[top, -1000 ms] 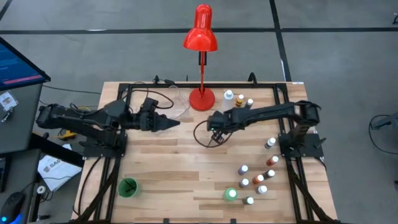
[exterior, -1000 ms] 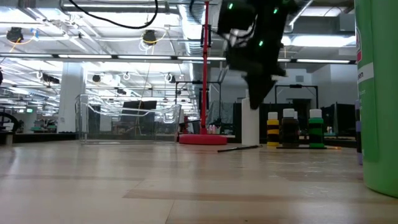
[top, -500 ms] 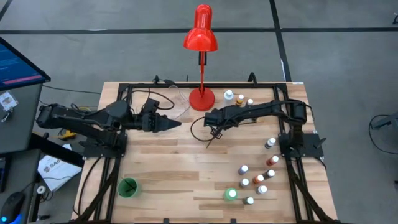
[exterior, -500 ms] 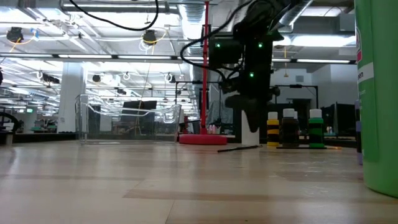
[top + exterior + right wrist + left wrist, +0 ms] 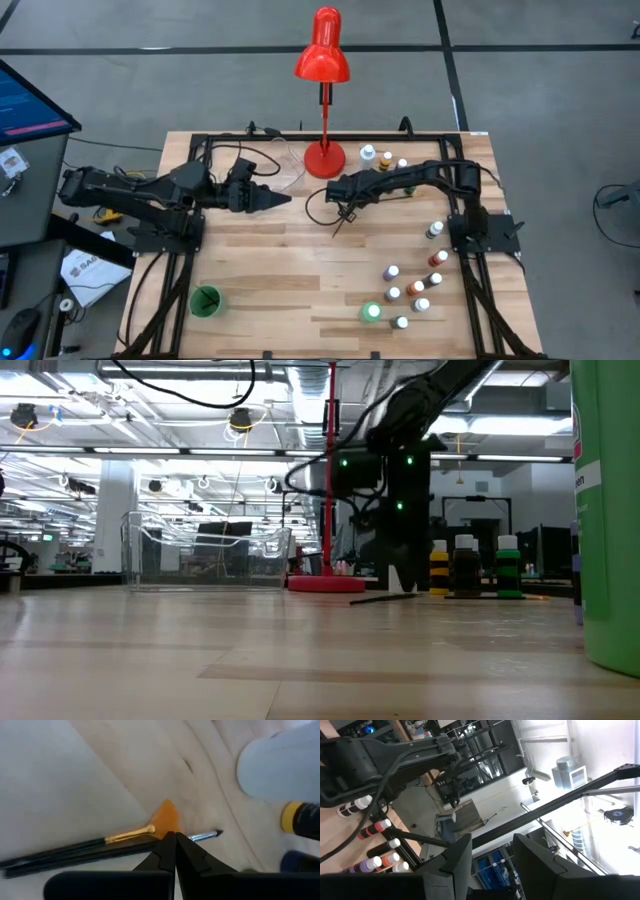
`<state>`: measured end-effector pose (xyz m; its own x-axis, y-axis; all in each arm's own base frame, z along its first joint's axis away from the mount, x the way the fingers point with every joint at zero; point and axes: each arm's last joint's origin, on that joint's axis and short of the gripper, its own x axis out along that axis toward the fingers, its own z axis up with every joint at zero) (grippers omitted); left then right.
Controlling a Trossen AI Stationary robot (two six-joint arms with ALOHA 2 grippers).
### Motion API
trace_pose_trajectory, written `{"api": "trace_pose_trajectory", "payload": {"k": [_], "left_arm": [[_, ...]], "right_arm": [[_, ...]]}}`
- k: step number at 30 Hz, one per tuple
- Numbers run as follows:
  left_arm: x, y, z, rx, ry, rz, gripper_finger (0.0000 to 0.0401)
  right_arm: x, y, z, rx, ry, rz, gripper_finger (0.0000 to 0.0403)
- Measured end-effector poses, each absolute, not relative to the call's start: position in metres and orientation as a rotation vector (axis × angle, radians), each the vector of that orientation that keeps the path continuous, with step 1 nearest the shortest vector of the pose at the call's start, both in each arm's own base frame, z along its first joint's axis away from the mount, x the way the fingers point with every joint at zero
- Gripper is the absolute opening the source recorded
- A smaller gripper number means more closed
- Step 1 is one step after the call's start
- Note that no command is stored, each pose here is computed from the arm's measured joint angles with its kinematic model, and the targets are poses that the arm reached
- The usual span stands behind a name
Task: Pick & Place Paint Supplies
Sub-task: Adjust the paintbrushes to the center of the table
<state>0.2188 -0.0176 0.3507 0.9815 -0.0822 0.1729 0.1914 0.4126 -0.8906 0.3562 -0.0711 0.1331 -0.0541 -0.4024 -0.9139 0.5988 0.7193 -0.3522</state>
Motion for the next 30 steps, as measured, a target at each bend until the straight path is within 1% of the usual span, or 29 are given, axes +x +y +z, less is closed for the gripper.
{"api": "trace_pose_trajectory", "payload": {"k": [7,11,15,20,24,28,30], "left_arm": [[0.219,-0.018,0.351,-1.133,-0.108,-0.172,0.0136],[0.219,-0.018,0.351,-1.133,-0.108,-0.172,0.0136],[0.219,-0.018,0.351,-1.133,-0.108,-0.172,0.0136],[0.219,-0.018,0.351,-1.133,-0.107,-0.172,0.0136],[0.219,-0.018,0.351,-1.133,-0.107,-0.172,0.0136],[0.219,-0.018,0.351,-1.133,-0.107,-0.172,0.0136],[0.219,-0.018,0.351,-1.133,-0.108,-0.173,0.0136]], "right_arm": [[0.363,-0.070,0.118,0.172,1.408,-0.815,0.0000],[0.372,-0.058,0.122,0.174,1.378,-0.771,0.0000],[0.390,-0.039,0.133,0.209,1.317,-0.666,0.0000],[0.412,-0.013,0.153,0.238,1.218,-0.533,0.0000],[0.418,0.003,0.175,0.223,1.207,-0.480,0.0000],[0.404,0.010,0.216,0.162,1.262,-0.469,0.0000],[0.388,0.008,0.221,0.114,1.355,-0.520,0.0000]]}}
